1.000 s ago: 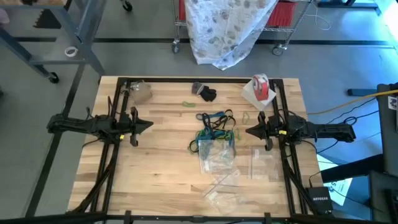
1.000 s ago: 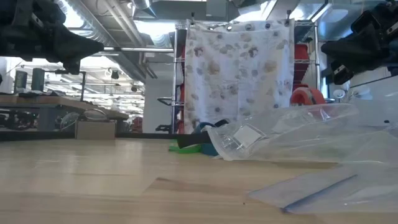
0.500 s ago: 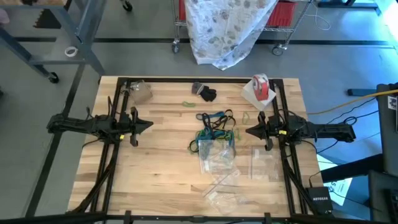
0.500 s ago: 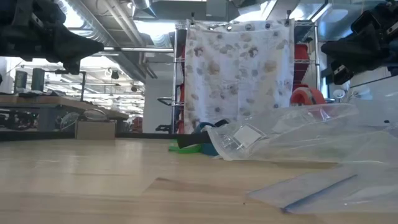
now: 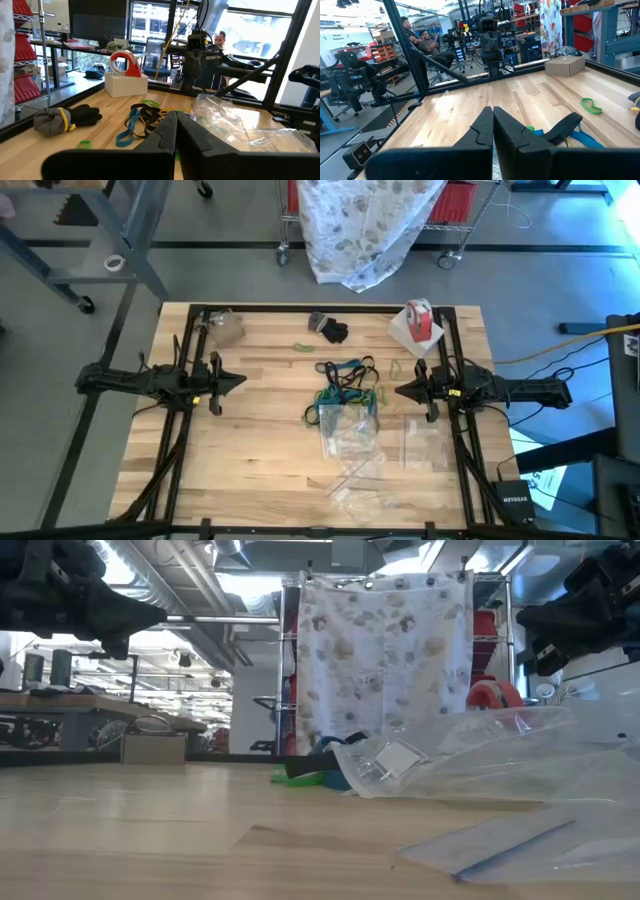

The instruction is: Sort rubber bands

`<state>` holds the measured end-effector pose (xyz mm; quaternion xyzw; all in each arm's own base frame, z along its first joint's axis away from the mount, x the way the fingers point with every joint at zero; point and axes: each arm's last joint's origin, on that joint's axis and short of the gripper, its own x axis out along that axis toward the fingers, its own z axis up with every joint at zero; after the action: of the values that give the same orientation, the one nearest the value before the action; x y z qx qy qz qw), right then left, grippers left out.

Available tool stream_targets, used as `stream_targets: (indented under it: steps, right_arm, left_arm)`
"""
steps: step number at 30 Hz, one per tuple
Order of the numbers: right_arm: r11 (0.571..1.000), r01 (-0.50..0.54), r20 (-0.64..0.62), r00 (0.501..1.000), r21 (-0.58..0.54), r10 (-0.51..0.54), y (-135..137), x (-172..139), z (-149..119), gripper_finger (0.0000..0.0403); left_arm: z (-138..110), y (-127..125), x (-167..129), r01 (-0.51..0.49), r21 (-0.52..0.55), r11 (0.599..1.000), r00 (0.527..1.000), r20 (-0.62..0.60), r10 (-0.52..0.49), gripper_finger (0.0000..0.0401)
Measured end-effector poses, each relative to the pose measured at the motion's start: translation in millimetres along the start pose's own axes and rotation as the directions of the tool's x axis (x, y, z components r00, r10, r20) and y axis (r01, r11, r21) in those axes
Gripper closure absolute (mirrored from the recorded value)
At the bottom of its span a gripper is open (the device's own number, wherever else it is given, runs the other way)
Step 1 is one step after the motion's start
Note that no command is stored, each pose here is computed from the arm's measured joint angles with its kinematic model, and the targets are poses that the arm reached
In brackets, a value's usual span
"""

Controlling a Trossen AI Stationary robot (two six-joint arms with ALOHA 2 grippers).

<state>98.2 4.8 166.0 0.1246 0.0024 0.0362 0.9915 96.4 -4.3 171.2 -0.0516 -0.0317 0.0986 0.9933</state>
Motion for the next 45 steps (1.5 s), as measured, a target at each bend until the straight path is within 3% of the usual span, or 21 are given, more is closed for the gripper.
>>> stream_targets:
  steps: [35, 42, 45]
  right_arm:
    - [1.000, 0.000, 0.000, 1.000, 0.000, 0.000, 0.0, 0.0, 0.0, 0.0398]
    - [1.000, 0.000, 0.000, 1.000, 0.000, 0.000, 0.0, 0.0, 0.0, 0.0398]
    - [1.000, 0.000, 0.001, 1.000, 0.000, 0.000, 0.0, 0.0, 0.1, 0.0398]
  left_arm:
    - [0.2, 0.0, 0.0, 0.000, -0.001, 1.000, 1.000, 0.002, 0.000, 0.0401]
    - [28.0, 0.2, -2.9, 0.049, -0.204, 0.978, 0.961, 0.276, 0.009, 0.0401]
    - [31.0, -2.3, 1.0, 0.076, -0.205, 0.976, 0.968, 0.251, -0.023, 0.0401]
